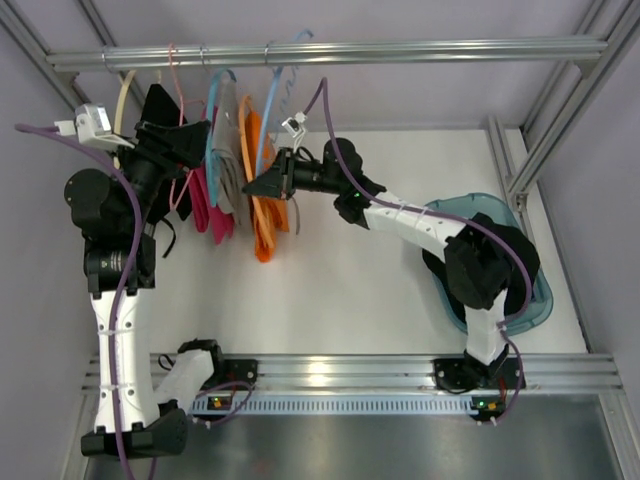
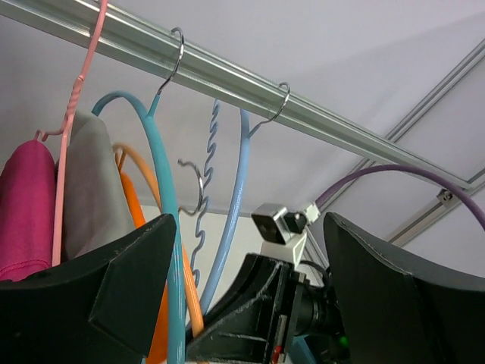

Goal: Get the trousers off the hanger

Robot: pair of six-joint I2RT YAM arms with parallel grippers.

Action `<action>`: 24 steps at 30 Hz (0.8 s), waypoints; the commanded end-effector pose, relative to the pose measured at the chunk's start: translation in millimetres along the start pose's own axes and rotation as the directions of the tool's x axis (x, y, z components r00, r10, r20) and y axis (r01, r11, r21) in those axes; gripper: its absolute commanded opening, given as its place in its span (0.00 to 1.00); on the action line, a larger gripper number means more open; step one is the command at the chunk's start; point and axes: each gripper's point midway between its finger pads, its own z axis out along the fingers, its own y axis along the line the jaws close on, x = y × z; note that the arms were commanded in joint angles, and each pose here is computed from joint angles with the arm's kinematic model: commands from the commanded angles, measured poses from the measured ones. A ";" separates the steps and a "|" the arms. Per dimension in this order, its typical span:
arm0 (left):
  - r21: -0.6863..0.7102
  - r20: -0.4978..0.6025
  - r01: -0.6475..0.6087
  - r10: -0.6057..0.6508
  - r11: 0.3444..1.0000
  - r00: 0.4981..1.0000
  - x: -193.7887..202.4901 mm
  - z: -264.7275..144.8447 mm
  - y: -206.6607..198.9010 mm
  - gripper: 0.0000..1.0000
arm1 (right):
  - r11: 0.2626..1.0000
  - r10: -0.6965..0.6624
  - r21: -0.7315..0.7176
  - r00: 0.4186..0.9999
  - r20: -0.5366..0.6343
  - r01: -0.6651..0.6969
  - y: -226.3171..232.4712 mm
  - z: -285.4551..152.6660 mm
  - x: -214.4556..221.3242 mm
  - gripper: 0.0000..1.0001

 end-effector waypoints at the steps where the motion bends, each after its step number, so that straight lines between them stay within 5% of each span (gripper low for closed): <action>1: 0.045 0.040 -0.051 0.049 0.998 0.998 -10.1 -7.9 -12.3 0.85 | 0.916 -0.211 -0.293 0.951 0.226 0.272 158.6 -37.9 -62.5 0.00; 10: 0.047 0.040 -0.036 0.034 0.998 0.999 -8.7 -11.3 -13.9 0.85 | 0.939 -0.141 -0.301 0.985 0.102 0.166 174.3 -80.5 -9.0 0.00; 24: 0.062 0.030 -0.028 0.026 0.998 0.999 -4.8 -15.2 -16.7 0.85 | 0.915 -0.270 -0.331 0.960 -0.077 0.231 194.9 -150.4 70.9 0.00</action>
